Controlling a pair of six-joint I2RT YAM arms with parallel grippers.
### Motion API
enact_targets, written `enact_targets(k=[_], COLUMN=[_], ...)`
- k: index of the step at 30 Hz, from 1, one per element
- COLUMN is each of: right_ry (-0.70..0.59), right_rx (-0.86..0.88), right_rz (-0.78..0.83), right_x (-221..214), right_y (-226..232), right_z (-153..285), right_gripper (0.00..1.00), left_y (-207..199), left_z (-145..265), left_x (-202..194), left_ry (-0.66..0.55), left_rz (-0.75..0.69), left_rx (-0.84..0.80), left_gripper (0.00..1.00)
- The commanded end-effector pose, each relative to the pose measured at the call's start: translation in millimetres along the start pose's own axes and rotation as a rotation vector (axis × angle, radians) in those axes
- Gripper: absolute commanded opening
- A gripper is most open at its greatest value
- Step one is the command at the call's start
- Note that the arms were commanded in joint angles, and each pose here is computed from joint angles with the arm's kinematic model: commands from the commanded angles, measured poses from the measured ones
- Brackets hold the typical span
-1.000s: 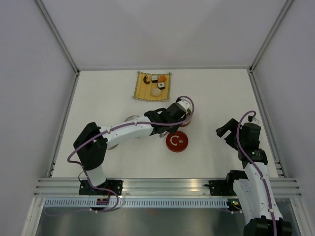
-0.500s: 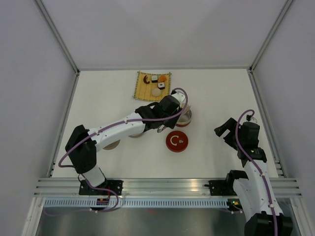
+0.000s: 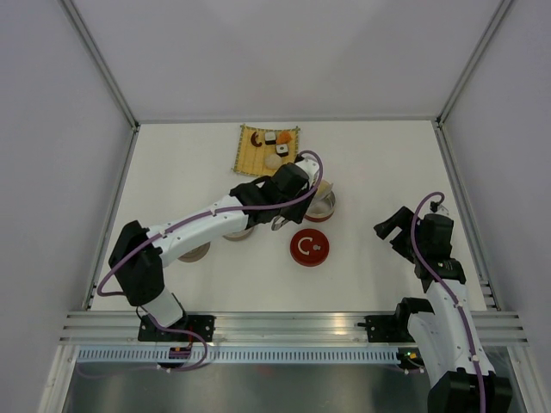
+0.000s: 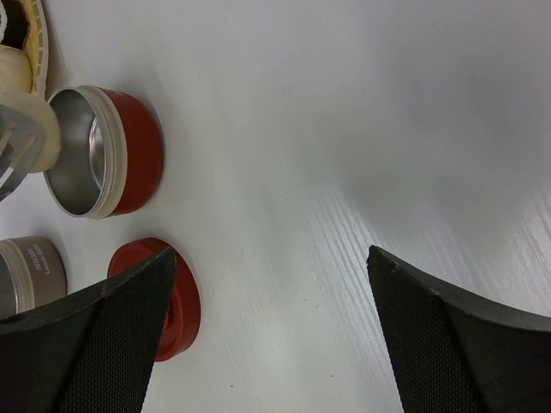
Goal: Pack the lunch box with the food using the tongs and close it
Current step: Place the fake food in the packing box, then pick up the fake food from the plate.
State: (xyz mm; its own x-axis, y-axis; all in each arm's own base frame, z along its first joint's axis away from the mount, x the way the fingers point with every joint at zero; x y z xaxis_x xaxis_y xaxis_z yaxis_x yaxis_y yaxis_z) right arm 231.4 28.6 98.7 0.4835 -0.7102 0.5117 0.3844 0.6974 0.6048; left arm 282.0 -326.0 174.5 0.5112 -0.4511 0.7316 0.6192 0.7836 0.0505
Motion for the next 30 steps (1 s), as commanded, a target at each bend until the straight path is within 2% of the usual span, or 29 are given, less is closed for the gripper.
enact_targets(k=[1, 10, 19, 23, 26, 30], right_ry=[-0.012, -0.013, -0.018, -0.013, -0.006, -0.005], right_rx=[0.027, 0.022, 0.023, 0.022, 0.025, 0.025], right_rz=[-0.008, 0.001, 0.004, 0.003, 0.001, 0.0], right_x=[3, 3, 4, 3, 1, 1], right_y=[4, 3, 4, 3, 2, 2], right_z=[-2, -2, -1, -3, -5, -7], right_gripper=[0.98, 0.98, 0.98, 0.98, 0.98, 0.98], left_y=[-4, -1, 20, 56, 91, 131], left_z=[4, -15, 6, 18, 13, 1], left_x=[4, -8, 22, 34, 31, 20], left_ry=[-0.021, 0.022, -0.075, -0.121, -0.111, -0.078], left_rz=[0.029, 0.01, 0.062, 0.118, 0.195, 0.216], left_rx=[-0.024, 0.009, 0.04, 0.094, 0.128, 0.24], left_gripper=[0.55, 0.55, 0.55, 0.56, 0.56, 0.57])
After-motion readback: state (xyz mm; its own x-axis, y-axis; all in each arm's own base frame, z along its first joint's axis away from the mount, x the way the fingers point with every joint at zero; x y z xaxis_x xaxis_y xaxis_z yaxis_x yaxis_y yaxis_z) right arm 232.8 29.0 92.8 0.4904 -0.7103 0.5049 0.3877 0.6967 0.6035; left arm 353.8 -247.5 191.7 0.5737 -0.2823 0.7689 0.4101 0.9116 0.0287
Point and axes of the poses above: each gripper's point midway between its finger pads, its own z axis back along the fingers, its own y axis along the line the jaws close on, x = y × z, the point moved 1 cm from there along z, back along the fingers, and after that the axes turned 5 degrees about -z, right-handed, at the moved point
